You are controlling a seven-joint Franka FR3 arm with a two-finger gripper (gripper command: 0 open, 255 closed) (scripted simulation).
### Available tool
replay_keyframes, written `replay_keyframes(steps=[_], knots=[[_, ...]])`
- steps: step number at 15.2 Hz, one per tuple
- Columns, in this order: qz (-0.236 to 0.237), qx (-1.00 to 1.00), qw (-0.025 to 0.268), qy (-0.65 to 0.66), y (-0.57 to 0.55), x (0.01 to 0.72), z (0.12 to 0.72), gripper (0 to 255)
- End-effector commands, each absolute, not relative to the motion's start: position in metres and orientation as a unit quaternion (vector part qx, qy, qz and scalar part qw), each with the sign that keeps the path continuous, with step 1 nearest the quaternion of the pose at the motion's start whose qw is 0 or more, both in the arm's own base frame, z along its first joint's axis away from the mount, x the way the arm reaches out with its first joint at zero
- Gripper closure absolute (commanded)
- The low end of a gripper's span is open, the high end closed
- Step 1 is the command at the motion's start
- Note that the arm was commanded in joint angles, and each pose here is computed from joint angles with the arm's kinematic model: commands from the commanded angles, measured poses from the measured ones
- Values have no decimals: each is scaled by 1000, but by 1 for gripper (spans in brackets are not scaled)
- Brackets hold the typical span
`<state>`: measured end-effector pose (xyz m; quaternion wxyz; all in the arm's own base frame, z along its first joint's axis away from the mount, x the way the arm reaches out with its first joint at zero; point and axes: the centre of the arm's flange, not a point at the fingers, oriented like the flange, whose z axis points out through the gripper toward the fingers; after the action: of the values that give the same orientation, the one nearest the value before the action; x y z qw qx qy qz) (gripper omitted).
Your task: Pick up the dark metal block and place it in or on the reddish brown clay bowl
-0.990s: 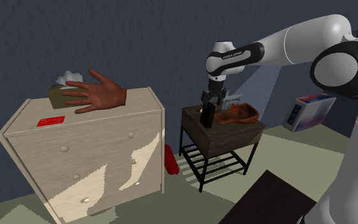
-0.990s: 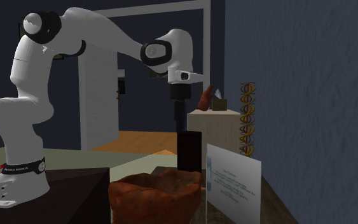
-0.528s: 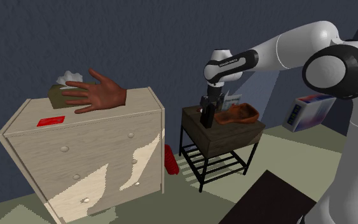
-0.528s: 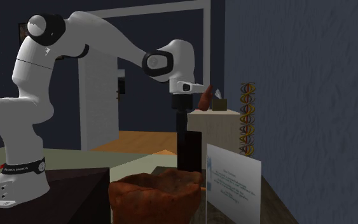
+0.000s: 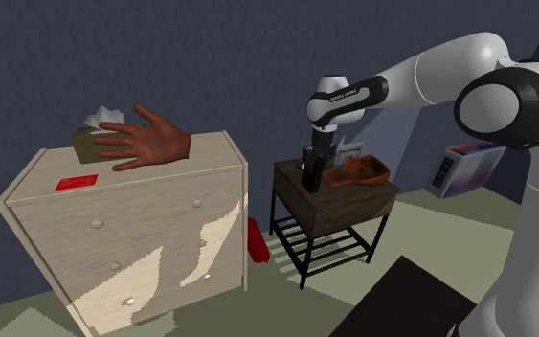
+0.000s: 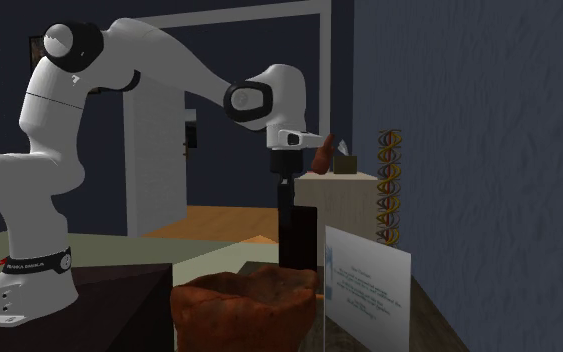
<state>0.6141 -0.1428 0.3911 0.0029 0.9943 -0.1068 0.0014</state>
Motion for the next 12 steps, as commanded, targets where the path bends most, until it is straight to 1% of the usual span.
replay_keyframes(steps=[1, 9, 12], knots=[[1, 994, 3, -107, -143, 614, 391, 255], [1, 994, 3, -107, -143, 614, 391, 255], [1, 994, 3, -107, -143, 614, 407, 255]])
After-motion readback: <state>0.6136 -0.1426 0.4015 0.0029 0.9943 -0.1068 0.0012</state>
